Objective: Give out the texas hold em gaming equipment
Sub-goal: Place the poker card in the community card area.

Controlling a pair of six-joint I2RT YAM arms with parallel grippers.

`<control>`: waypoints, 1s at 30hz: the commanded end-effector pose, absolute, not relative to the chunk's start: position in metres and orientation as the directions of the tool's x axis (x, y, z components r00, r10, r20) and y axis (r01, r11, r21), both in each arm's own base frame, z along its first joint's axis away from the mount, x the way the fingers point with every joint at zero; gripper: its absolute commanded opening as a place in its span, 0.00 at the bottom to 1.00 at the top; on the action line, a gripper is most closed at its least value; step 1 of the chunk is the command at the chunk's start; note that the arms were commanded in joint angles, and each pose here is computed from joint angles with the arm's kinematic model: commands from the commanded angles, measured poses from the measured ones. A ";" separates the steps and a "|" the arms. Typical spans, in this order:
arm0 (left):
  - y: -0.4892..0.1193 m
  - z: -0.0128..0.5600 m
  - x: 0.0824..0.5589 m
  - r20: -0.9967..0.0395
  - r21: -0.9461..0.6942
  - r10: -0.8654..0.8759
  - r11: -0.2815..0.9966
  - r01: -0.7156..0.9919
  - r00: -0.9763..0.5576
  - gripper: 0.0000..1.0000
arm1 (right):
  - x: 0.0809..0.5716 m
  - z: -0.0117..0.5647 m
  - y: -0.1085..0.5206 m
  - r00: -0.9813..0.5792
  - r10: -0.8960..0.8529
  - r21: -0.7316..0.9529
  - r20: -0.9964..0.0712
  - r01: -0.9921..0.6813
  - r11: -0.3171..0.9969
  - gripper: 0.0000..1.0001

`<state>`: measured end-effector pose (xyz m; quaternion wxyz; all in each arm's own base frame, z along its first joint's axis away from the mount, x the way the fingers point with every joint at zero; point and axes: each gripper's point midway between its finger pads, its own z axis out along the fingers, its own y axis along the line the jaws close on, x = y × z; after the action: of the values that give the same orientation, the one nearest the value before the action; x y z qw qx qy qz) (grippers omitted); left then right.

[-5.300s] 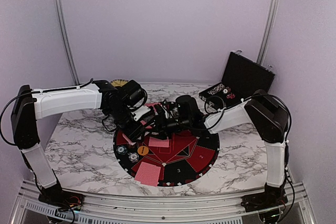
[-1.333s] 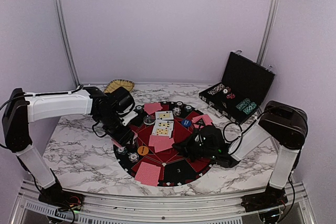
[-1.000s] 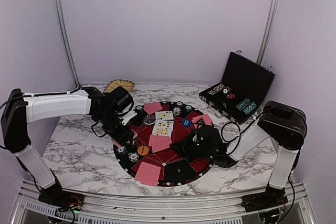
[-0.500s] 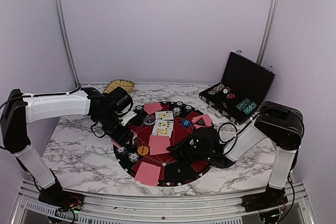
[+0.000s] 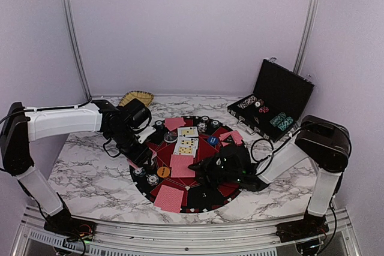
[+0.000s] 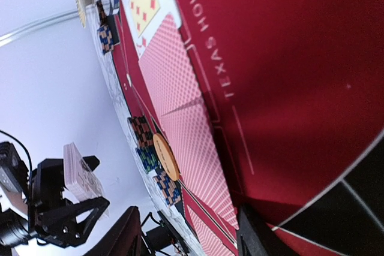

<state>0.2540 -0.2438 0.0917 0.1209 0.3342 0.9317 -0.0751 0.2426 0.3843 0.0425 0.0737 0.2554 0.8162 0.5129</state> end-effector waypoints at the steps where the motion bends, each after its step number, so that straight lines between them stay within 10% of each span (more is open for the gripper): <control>1: -0.247 0.105 0.257 -0.325 -0.068 0.597 0.759 0.648 -0.733 0.25 | 0.232 0.043 0.383 -0.868 0.476 0.854 0.141 0.350 0.385 0.56; 7: -0.247 0.105 0.257 -0.322 -0.068 0.597 0.760 0.647 -0.735 0.26 | 0.229 0.047 0.390 -0.890 0.437 0.850 0.133 0.329 0.411 0.71; 30: -0.247 0.104 0.255 -0.321 -0.078 0.594 0.760 0.645 -0.738 0.26 | 0.239 0.042 0.398 -0.930 0.358 0.746 0.086 0.298 0.595 0.80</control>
<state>0.2538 -0.2437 0.0915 0.1204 0.3341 0.9318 -0.0753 0.2395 0.4062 0.0525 0.0431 0.1935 0.8593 0.4716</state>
